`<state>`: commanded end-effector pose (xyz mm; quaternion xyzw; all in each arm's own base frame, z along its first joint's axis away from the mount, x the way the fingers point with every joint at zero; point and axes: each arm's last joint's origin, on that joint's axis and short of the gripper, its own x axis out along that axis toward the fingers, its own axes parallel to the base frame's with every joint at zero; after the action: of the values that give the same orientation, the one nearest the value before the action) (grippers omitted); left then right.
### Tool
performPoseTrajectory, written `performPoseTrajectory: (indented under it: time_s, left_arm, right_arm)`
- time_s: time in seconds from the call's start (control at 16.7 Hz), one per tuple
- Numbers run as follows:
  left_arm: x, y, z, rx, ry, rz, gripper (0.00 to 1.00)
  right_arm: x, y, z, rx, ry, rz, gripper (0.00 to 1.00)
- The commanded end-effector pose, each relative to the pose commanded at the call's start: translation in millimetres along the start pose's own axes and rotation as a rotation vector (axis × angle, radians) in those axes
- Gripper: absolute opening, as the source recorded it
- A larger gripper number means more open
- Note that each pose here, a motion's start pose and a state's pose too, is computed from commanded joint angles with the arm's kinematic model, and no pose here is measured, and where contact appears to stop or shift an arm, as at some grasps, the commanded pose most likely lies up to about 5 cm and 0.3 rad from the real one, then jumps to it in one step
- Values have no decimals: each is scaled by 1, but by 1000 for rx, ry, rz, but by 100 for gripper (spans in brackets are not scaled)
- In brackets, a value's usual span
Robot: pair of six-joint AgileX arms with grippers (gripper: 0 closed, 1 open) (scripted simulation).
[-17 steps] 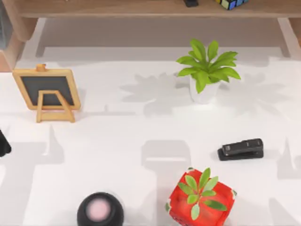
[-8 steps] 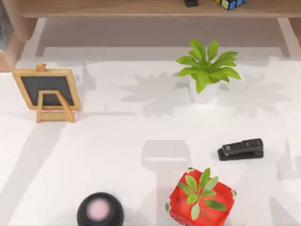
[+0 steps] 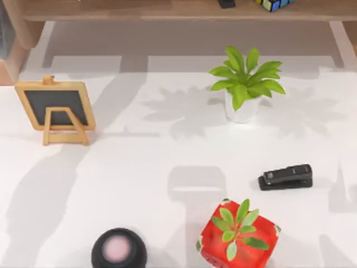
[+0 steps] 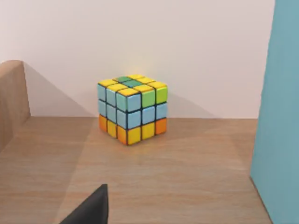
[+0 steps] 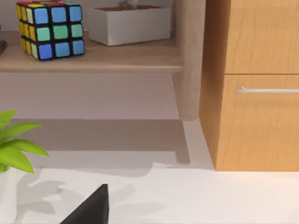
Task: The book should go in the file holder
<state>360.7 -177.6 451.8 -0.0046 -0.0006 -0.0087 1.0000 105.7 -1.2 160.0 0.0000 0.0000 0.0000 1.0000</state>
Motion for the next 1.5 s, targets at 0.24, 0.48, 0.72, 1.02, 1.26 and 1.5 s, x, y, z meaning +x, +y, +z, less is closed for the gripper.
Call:
performPoseTrajectory:
  time_s: [0.24,0.48,0.72,1.02,1.26,1.5]
  left_arm:
    - [37,-51,-11,-4,-9,0,100]
    - [49,-74,-20,-4,-10,0,100]
    - [49,-74,-20,-4,-10,0,100]
    - [56,-74,-20,-4,-10,0,100]
    - [67,-74,-20,-4,-10,0,100]
    - [69,-74,-20,-4,-10,0,100]
  right_arm:
    - [0,0,0,0,0,0,100]
    - [0,0,0,0,0,0,100]
    - [0,0,0,0,0,0,100]
    - [0,0,0,0,0,0,100]
    - [0,0,0,0,0,0,100]
    - [0,0,0,0,0,0,100]
